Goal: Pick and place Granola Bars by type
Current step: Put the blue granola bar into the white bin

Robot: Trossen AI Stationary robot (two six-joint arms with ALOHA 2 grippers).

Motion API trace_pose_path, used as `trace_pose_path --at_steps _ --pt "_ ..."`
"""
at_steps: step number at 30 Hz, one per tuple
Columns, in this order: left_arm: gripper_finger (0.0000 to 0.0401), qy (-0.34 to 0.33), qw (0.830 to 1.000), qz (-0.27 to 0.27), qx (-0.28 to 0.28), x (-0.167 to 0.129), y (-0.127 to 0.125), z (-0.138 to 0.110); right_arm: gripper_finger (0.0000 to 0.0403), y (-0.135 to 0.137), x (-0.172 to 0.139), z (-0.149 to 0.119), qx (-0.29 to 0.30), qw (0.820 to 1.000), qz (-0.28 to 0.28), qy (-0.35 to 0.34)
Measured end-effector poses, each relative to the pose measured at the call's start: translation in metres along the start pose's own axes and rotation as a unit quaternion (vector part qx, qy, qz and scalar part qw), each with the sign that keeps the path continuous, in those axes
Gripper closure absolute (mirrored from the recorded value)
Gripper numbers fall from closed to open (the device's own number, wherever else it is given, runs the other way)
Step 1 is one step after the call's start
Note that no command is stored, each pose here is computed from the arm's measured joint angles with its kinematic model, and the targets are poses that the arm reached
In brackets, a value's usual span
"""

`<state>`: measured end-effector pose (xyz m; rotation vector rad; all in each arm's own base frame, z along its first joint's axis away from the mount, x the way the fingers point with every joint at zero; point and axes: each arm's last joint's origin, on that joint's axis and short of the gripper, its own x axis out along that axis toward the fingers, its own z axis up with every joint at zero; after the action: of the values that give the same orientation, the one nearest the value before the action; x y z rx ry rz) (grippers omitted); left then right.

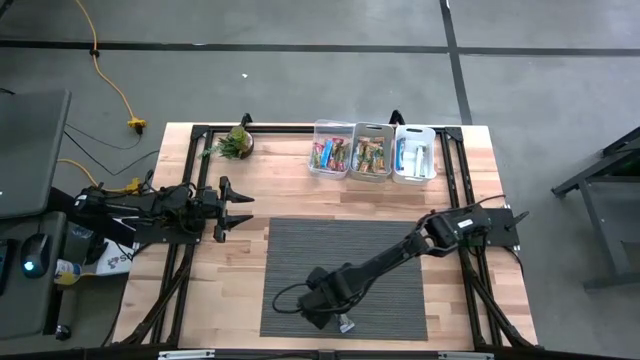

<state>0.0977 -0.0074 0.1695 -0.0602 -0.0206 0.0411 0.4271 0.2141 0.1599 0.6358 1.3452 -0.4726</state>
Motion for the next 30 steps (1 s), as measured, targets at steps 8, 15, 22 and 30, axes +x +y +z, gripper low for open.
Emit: trace_pose_path --at_steps 8,15,22,30 --pt "0.0174 0.000 1.000 0.000 0.000 0.000 0.000 0.000 0.0176 0.000 0.007 0.005 0.005 1.000 0.004 0.001" --pt "0.0174 0.000 1.000 0.000 0.000 0.000 0.000 0.000 0.0206 0.001 0.017 0.004 0.003 1.000 0.002 0.013" --pt "0.0174 0.000 1.000 0.000 0.000 0.000 0.000 0.000 0.0246 0.000 0.018 0.003 -0.001 1.000 -0.003 0.012" --pt "0.0174 0.000 1.000 0.000 0.000 0.000 0.000 0.000 0.0275 0.003 0.018 0.000 -0.005 1.000 0.003 0.009"
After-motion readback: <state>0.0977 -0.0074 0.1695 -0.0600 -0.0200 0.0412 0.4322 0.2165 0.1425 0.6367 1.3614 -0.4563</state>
